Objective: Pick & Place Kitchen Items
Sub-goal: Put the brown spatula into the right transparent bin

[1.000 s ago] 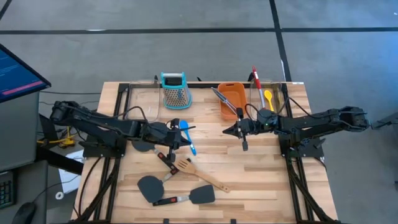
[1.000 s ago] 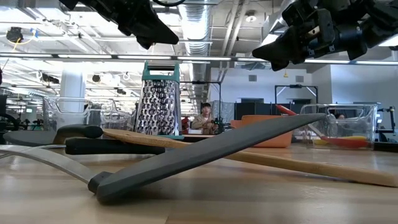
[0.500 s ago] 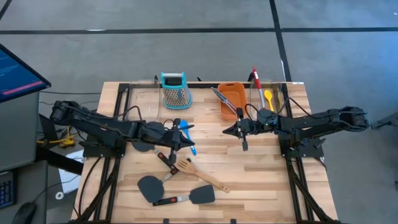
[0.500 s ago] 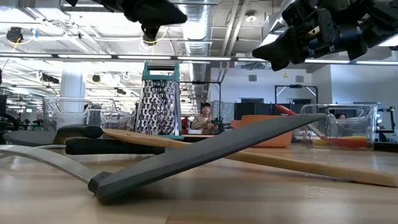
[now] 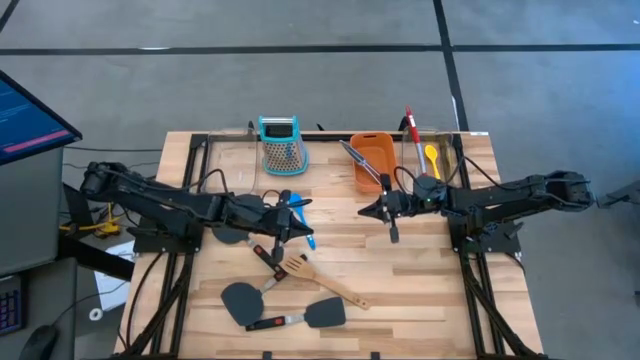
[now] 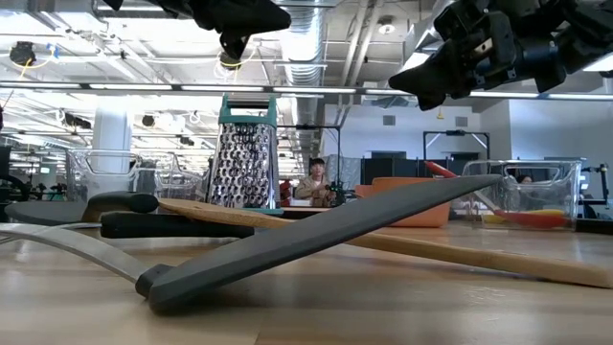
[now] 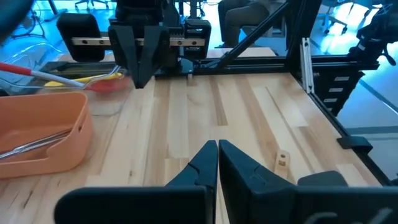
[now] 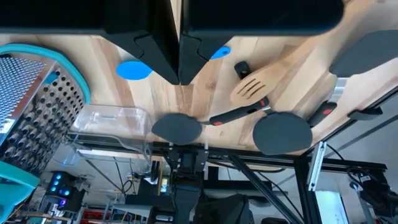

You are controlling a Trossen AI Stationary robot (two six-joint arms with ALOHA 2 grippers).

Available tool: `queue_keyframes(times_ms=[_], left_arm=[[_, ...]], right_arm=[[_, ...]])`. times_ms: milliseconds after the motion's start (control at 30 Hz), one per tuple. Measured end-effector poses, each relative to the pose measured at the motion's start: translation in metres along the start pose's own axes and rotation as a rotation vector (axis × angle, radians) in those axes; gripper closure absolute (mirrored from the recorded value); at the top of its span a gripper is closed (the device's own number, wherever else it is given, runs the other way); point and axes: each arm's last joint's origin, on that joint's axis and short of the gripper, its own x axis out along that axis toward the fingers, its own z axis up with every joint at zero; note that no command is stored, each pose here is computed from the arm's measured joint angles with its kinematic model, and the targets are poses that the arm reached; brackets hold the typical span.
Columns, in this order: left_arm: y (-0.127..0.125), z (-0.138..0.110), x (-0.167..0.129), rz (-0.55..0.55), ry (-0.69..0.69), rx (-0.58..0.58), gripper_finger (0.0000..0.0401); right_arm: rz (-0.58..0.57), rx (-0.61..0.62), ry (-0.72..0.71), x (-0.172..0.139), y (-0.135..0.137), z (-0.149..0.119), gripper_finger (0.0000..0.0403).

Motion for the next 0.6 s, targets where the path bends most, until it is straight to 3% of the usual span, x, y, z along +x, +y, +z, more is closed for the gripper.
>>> queue_keyframes(times_ms=[200, 300, 400, 600], left_arm=[[-0.001, 0.002, 0.000, 0.014, -0.017, -0.083, 0.0399], [-0.010, 0.011, 0.002, 0.014, -0.135, -0.145, 0.0399], [-0.025, 0.018, 0.005, -0.032, -0.220, -0.091, 0.0399], [-0.048, 0.016, 0.026, -0.081, -0.171, -0.043, 0.0399]], right_arm=[[0.046, -0.002, -0.003, 0.001, 0.010, 0.001, 0.0403], [0.068, -0.021, -0.005, 0.002, 0.015, 0.001, 0.0403], [0.078, -0.036, -0.009, 0.002, 0.017, 0.002, 0.0403], [0.076, -0.043, -0.015, 0.002, 0.017, 0.002, 0.0403]])
